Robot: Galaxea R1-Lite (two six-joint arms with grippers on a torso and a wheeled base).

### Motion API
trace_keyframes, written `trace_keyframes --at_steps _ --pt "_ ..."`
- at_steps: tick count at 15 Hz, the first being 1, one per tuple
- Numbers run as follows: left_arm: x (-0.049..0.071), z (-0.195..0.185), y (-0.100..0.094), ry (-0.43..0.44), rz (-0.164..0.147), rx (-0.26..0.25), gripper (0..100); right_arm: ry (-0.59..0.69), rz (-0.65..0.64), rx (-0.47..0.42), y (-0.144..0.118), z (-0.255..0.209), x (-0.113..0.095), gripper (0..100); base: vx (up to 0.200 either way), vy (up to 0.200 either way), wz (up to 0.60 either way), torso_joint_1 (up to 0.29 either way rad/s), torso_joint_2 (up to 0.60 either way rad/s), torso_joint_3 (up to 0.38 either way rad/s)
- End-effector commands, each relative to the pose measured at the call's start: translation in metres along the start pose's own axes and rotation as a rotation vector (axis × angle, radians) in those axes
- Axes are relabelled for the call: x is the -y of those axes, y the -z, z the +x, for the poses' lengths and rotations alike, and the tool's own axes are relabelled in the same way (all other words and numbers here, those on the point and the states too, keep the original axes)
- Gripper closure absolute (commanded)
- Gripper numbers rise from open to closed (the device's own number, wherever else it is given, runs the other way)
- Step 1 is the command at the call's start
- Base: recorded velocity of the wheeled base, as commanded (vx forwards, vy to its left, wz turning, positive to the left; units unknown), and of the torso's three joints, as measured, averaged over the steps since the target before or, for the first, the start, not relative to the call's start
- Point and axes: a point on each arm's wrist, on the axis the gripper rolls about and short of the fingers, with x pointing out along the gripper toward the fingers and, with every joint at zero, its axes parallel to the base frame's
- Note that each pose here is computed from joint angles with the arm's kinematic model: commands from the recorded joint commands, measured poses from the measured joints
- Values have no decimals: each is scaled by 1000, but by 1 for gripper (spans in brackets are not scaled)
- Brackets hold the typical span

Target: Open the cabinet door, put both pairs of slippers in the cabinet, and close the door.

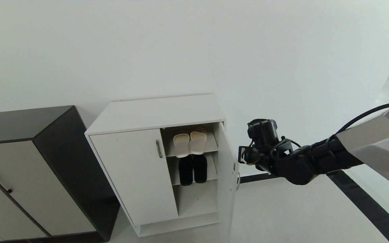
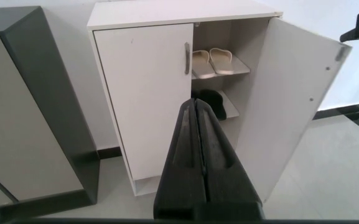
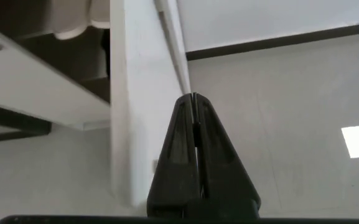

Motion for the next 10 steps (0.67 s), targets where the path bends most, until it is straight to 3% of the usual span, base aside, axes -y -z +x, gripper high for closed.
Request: trace_keyframes --at_steps 1,10 --pt "0 0 0 1 0 -1 100 -34 -5 13 -4 -19 -8 100 0 0 0 0 0 0" --pt "0 0 0 0 -2 -1 100 -87 -93 46 15 -34 -15 100 0 0 0 0 0 0"
